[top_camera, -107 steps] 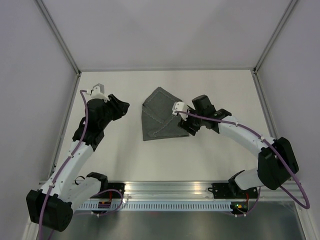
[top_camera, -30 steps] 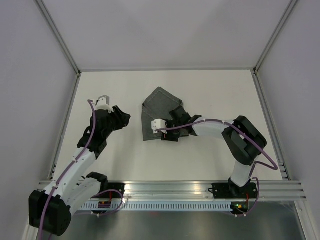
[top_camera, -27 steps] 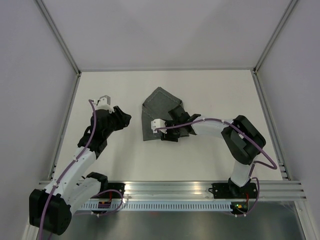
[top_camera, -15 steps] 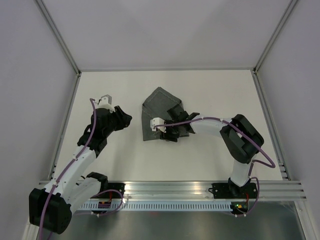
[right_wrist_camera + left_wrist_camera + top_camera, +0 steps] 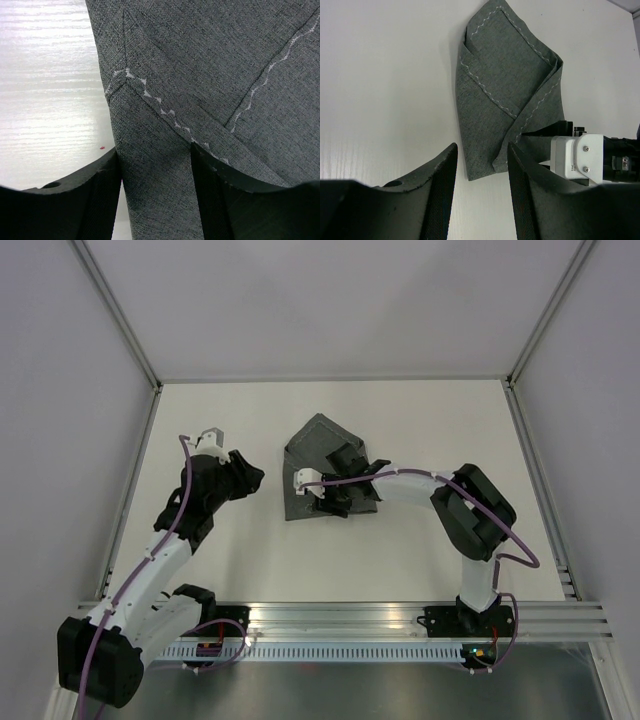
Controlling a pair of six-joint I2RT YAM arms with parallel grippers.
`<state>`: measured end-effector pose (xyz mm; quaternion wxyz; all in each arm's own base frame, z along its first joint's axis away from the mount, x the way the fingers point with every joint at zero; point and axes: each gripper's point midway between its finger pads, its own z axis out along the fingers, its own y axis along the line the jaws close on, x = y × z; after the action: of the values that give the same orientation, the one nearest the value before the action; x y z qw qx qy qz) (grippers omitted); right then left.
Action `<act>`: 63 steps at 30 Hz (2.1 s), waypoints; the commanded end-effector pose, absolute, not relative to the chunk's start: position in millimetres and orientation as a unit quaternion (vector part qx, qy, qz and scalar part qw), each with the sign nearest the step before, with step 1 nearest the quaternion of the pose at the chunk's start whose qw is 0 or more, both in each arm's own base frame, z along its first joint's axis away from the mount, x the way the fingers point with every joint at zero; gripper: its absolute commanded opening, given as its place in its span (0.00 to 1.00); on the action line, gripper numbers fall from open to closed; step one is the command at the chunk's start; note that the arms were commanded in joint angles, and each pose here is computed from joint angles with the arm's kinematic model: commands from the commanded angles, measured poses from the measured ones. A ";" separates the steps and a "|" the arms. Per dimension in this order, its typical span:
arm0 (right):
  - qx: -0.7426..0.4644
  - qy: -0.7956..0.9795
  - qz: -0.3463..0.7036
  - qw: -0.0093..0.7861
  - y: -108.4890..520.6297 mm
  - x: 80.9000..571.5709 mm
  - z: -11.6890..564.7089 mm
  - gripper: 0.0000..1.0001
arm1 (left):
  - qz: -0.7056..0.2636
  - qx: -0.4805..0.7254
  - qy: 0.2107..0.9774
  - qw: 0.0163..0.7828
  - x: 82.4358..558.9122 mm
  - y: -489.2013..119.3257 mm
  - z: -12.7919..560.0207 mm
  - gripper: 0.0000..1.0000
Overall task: Fold the napkin, place the utensils inside, and roll it up
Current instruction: Roll the napkin with the utensil
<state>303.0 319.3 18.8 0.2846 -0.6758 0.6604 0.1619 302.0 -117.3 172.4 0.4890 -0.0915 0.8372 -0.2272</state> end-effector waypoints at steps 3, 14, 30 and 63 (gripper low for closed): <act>-0.676 0.678 0.148 0.247 312.3 300.7 2.5 0.61 | -0.230 -0.062 0.826 0.511 303.9 -120.4 196.0 0.50; -0.670 0.698 0.161 0.195 309.3 287.3 -7.0 0.53 | -0.238 -0.058 0.818 0.521 295.9 -119.7 203.9 0.50; -0.657 0.722 0.181 0.120 294.5 265.4 -22.2 0.24 | -0.266 -0.042 0.795 0.543 280.5 -126.9 212.1 0.50; -0.598 0.746 0.289 -0.044 264.9 246.5 -32.1 0.14 | -0.196 0.240 0.759 0.572 239.2 -240.3 155.8 0.56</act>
<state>299.8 316.0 14.7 0.1179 -0.6174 0.7162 0.3034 216.5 -236.0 124.4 0.5145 0.2340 0.7897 -0.2384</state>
